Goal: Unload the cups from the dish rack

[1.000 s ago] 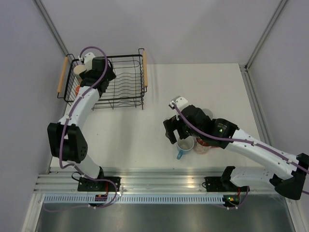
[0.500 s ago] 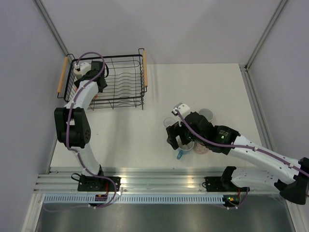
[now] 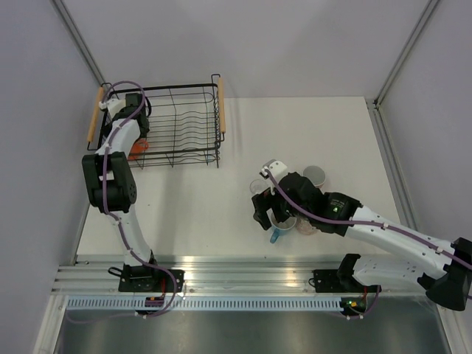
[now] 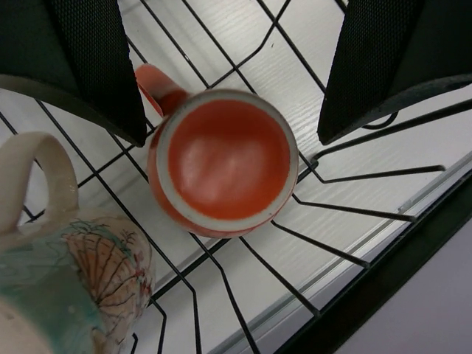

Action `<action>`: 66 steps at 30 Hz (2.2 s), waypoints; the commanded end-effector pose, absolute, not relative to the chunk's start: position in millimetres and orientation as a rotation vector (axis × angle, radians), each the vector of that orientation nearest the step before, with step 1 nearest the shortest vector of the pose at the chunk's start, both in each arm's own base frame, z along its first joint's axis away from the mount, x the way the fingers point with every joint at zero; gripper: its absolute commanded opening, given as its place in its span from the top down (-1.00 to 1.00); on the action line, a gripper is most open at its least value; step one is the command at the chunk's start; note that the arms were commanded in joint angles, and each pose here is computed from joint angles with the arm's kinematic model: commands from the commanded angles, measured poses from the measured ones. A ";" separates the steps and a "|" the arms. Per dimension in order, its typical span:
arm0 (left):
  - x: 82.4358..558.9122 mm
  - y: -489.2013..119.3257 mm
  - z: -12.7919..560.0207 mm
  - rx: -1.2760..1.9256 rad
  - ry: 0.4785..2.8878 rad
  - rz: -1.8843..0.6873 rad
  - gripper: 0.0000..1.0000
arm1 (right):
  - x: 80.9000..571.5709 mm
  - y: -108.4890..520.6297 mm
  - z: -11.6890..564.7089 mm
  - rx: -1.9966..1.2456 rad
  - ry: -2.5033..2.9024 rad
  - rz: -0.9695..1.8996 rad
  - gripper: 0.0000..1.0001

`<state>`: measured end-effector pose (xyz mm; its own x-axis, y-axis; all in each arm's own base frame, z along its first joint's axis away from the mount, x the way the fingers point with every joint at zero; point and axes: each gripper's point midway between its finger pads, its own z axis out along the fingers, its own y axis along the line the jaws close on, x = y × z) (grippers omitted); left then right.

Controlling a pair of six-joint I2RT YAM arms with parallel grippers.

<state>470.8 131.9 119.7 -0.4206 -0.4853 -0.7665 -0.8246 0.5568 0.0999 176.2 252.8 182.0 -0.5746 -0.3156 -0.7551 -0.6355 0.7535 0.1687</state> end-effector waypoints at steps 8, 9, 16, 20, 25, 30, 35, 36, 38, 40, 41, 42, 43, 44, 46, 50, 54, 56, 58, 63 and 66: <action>493.2 136.8 77.5 -1.100 2.143 0.621 -1.00 | 181.8 259.0 175.3 -0.683 2.226 0.548 -0.96; 494.4 137.2 77.4 -1.099 2.142 0.622 -0.99 | 181.7 258.8 174.6 -0.684 2.228 0.543 -0.96; 491.2 147.5 84.0 -1.089 2.103 0.701 -0.92 | 182.1 259.9 165.7 -0.684 2.252 0.534 -0.96; 495.5 154.0 92.6 -1.059 2.066 0.734 -0.96 | 181.9 259.8 162.3 -0.689 2.251 0.531 -0.96; 496.7 159.4 92.0 -1.029 2.069 0.763 -0.36 | 182.7 259.3 161.1 -0.684 2.253 0.527 -0.96; 493.8 161.9 89.1 -1.021 2.075 0.788 0.46 | 181.3 257.8 161.6 -0.682 2.250 0.532 -0.96; 492.6 153.8 88.3 -1.021 2.099 0.727 0.95 | 180.8 257.0 162.7 -0.680 2.245 0.536 -0.96; 489.9 152.2 89.9 -1.024 2.105 0.710 0.95 | 180.9 257.2 163.3 -0.679 2.244 0.537 -0.96; 485.4 142.2 87.8 -1.023 2.131 0.658 0.95 | 180.7 258.3 162.9 -0.682 2.245 0.542 -0.96; 482.6 134.9 99.3 -1.026 2.119 0.609 0.95 | 181.4 260.3 165.4 -0.680 2.236 0.552 -0.96; 478.0 128.9 95.0 -1.029 2.139 0.581 0.95 | 181.3 261.0 164.6 -0.685 2.238 0.552 -0.96; 477.1 122.3 97.3 -1.022 2.143 0.558 0.95 | 181.0 262.3 165.3 -0.689 2.235 0.557 -0.96; 476.0 117.1 104.5 -1.013 2.141 0.532 0.95 | 181.4 262.5 165.1 -0.688 2.236 0.558 -0.96; 473.0 110.9 103.7 -1.007 2.153 0.507 0.95 | 181.7 264.0 165.5 -0.689 2.234 0.563 -0.96; 472.8 96.3 112.5 -0.979 2.152 0.469 0.95 | 181.2 264.9 166.5 -0.694 2.228 0.569 -0.96; 473.2 66.2 123.9 -0.906 2.167 0.412 0.95 | 181.0 265.3 166.3 -0.699 2.226 0.571 -0.96; 474.6 28.8 141.5 -0.816 2.165 0.345 0.95 | 181.3 264.3 166.4 -0.694 2.220 0.571 -0.96; 475.6 15.7 152.9 -0.775 2.155 0.324 0.95 | 181.4 263.7 167.2 -0.690 2.219 0.573 -0.96; 479.2 -5.0 161.7 -0.711 2.154 0.289 0.95 | 182.0 263.2 166.4 -0.687 2.218 0.568 -0.96; 485.8 -40.3 178.2 -0.635 2.159 0.147 0.95 | 190.9 258.2 162.0 -0.640 2.216 0.507 -0.96; 485.0 -61.3 192.3 -0.601 2.163 0.003 0.95 | 202.6 255.0 167.8 -0.559 2.175 0.479 -0.96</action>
<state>467.2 -48.7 122.9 -0.6240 -0.3765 -0.6847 -0.4850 0.8737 -0.0383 187.0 255.3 154.2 -0.5997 -0.3113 -0.7372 -0.5912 0.7932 0.1460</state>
